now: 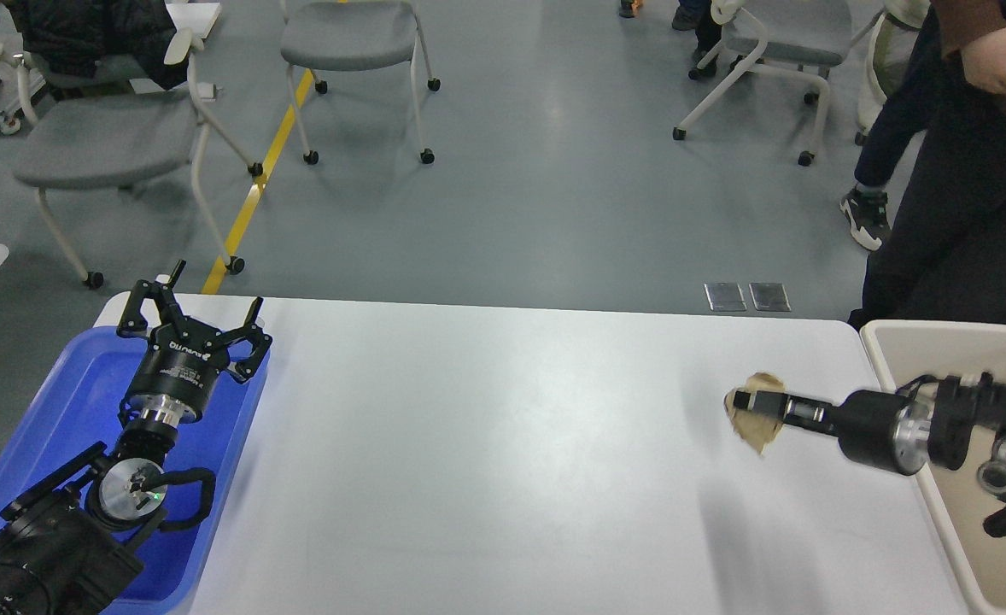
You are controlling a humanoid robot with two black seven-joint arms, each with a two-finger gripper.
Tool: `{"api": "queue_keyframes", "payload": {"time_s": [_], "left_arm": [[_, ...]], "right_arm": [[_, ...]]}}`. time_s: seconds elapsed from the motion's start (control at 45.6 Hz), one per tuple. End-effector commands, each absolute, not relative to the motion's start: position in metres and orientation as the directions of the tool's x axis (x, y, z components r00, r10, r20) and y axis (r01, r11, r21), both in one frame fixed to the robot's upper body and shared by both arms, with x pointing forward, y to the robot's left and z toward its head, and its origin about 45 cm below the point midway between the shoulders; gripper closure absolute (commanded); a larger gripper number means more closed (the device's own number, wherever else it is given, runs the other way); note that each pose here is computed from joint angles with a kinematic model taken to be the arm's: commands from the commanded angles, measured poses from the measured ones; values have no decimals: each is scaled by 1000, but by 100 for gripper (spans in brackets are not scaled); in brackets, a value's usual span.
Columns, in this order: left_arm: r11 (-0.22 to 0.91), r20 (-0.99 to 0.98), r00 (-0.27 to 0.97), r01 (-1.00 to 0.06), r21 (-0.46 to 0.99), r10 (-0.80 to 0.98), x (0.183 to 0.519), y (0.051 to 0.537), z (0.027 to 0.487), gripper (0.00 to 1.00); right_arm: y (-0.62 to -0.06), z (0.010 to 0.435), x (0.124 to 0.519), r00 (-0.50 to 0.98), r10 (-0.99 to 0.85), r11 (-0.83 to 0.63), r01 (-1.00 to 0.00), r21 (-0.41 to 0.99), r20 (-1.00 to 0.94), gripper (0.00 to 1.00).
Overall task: Tidy desktop
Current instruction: 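Lift the paper ball with the right gripper toward the beige bin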
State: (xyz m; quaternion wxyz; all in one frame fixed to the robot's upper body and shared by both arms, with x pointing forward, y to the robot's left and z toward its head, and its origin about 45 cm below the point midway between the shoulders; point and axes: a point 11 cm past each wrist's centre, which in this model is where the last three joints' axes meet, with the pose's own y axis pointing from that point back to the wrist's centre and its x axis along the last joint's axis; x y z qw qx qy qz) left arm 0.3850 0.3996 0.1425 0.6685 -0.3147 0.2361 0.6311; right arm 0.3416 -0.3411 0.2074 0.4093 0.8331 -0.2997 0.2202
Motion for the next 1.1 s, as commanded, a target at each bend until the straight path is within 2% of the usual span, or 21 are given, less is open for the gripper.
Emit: {"api": "queue_keyframes", "payload": {"time_s": [0.0,0.153,0.373,0.46,0.614,0.767,0.898,1.074], "left_arm": [[6,-713,93,-992,-124,695,385,400,143,0],[6,-713,93,-992,-124,695,385,399,143,0],[6,-713,93,-992,-124,695,385,400,143,0],[7,-712,94,-992,-123,696,385,399,142,0],[7,-713,93,-992,-123,695,385,399,142,0],[6,-713,93,-992,-124,695,385,400,143,0],[6,-713,93,-992,-124,695,385,400,143,0],[6,-713,93,-992,-124,695,385,400,143,0]], "right_arm": [[-363,296,355,672,-418,-499,-732,464,611,100],[-375,336,364,618,-457,-482,-776,406,639,100],[-400,359,374,536,-492,-414,-837,357,686,100],[-416,371,383,480,-576,-375,-874,307,662,100],[-448,380,398,363,-774,-290,-931,220,519,100],[-493,380,412,171,-945,-139,-982,128,280,100],[-530,368,414,15,-992,-3,-995,100,123,100],[-566,334,410,-174,-984,166,-977,134,-47,100]]}}
